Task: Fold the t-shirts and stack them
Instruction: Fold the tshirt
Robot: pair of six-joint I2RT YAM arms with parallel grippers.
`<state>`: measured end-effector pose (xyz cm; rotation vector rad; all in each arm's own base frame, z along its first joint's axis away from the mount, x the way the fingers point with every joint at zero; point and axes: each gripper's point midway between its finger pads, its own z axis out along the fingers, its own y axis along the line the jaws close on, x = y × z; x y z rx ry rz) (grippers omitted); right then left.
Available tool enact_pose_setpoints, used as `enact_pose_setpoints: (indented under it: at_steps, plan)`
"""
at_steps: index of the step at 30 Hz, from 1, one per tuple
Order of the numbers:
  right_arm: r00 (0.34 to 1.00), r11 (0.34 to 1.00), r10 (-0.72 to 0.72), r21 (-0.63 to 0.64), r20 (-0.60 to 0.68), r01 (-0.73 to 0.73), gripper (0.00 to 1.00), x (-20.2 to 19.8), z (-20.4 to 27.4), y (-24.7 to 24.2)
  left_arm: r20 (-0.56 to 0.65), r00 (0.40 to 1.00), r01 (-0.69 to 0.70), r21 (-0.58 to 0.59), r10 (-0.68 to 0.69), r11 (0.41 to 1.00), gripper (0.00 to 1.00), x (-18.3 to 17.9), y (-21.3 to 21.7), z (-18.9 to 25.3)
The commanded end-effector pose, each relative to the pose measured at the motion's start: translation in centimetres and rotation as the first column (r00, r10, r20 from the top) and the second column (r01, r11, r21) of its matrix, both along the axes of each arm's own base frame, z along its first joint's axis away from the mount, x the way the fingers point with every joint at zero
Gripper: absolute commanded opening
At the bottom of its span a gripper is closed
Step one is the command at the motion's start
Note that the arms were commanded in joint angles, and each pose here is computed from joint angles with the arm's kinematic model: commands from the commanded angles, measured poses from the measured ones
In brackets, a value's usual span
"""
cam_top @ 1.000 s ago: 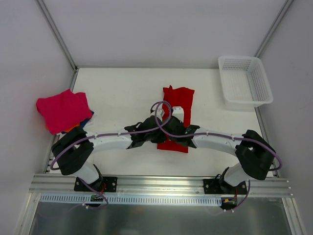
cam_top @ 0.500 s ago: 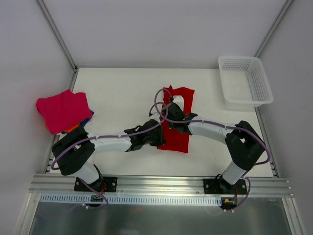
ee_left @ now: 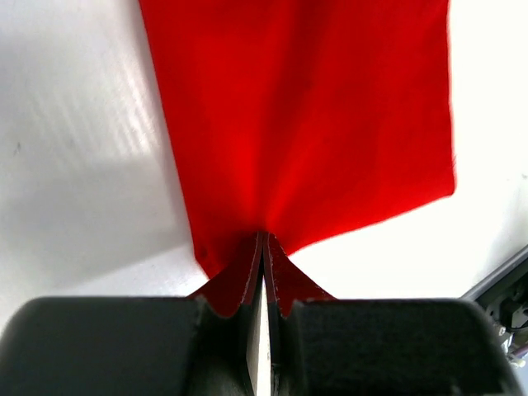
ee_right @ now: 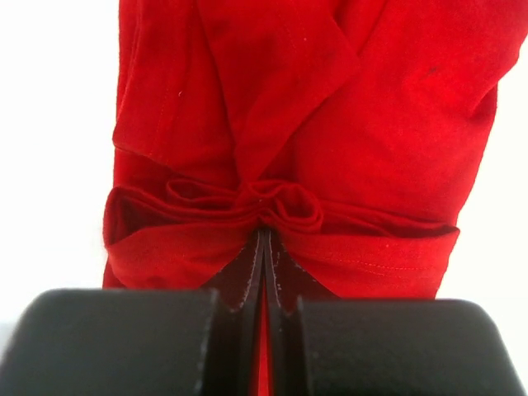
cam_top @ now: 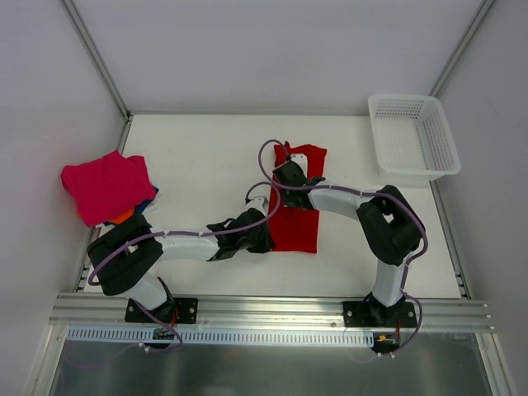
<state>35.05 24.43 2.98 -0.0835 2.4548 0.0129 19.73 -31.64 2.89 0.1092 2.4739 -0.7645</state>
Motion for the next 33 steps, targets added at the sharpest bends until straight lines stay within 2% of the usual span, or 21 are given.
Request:
enact_pose_setpoints:
  at_steps: [1,5,8,12,16,18,19,20,21,23,24,25,26,27,28,33]
  plan:
    - [1.0,1.0,0.006,0.029,-0.017,-0.006,0.0,1.1,-0.4,0.6,-0.022,1.0,0.002,-0.022,-0.003,1.0,0.0,-1.1,0.0,-0.4]
    - [1.0,1.0,0.002,0.025,-0.03,-0.001,0.01,1.1,-1.0,0.5,-0.002,1.0,0.008,-0.02,-0.008,1.0,0.0,-1.6,0.2,-0.6]
    - [1.0,1.0,0.015,0.024,0.007,-0.015,0.01,1.5,0.6,0.4,0.046,0.999,0.025,-0.024,-0.024,0.999,0.0,-1.2,0.0,0.7]
    - [0.988,0.998,0.039,0.033,0.152,-0.045,0.01,2.9,7.3,0.1,0.137,0.99,0.041,0.009,-0.042,0.999,0.0,0.2,-0.2,3.5]
    - [0.968,0.998,0.064,0.002,0.243,-0.067,0.01,3.4,13.8,-1.0,0.24,0.97,0.024,0.0,-0.024,1.0,0.0,1.8,-0.4,7.8]
    - [0.955,0.998,0.066,-0.006,0.289,-0.067,0.01,3.3,17.0,-1.6,0.282,0.959,-0.011,0.034,0.001,0.999,0.0,2.6,0.5,9.0]
    - [0.955,0.998,0.067,-0.009,0.289,-0.067,0.07,2.7,17.8,-2.1,0.329,0.944,-0.023,0.018,0.015,1.0,0.0,3.1,0.8,11.2]
    - [0.942,0.998,0.056,0.018,0.33,-0.066,0.11,2.0,20.2,-2.7,0.358,0.933,-0.056,0.039,0.038,0.998,0.0,3.6,1.7,11.8]
    - [0.941,0.997,0.057,0.026,0.333,-0.07,0.13,1.3,20.7,-3.2,0.378,0.925,-0.065,0.037,0.047,0.997,0.0,3.8,2.0,12.6]
    - [0.931,0.993,0.039,0.086,0.363,-0.075,0.24,-0.8,23.0,-4.4,0.42,0.905,-0.095,0.033,0.073,0.995,0.02,4.2,3.2,14.1]
    - [0.939,0.993,0.043,0.086,0.341,-0.077,0.32,-1.9,22.1,-5.0,0.422,0.903,-0.109,0.033,0.085,0.993,0.11,4.3,3.6,14.2]
    - [0.943,0.992,0.038,0.105,0.332,-0.076,0.54,-3.0,21.9,-5.5,0.417,0.905,-0.112,0.036,0.087,0.993,0.26,4.1,4.2,13.7]
    - [0.935,0.984,0.043,0.145,0.352,-0.1,0.66,-4.5,23.0,-6.0,0.408,0.909,-0.113,0.034,0.089,0.993,0.7,3.9,4.4,13.4]
    - [0.938,0.982,0.045,0.158,0.343,-0.105,0.72,-5.5,22.6,-6.3,0.384,0.919,-0.107,0.023,0.09,0.994,0.91,3.5,4.5,12.8]
    - [0.955,0.985,0.053,0.144,0.292,-0.099,0.81,-6.9,20.3,-7.1,0.361,0.928,-0.108,0.035,0.088,0.994,0.99,2.9,5.0,11.5]
    - [0.967,0.941,0.051,0.311,0.251,-0.131,0.85,-12.7,16.8,-7.0,0.239,0.969,-0.068,0.012,0.063,0.998,0.99,0.2,5.5,7.4]
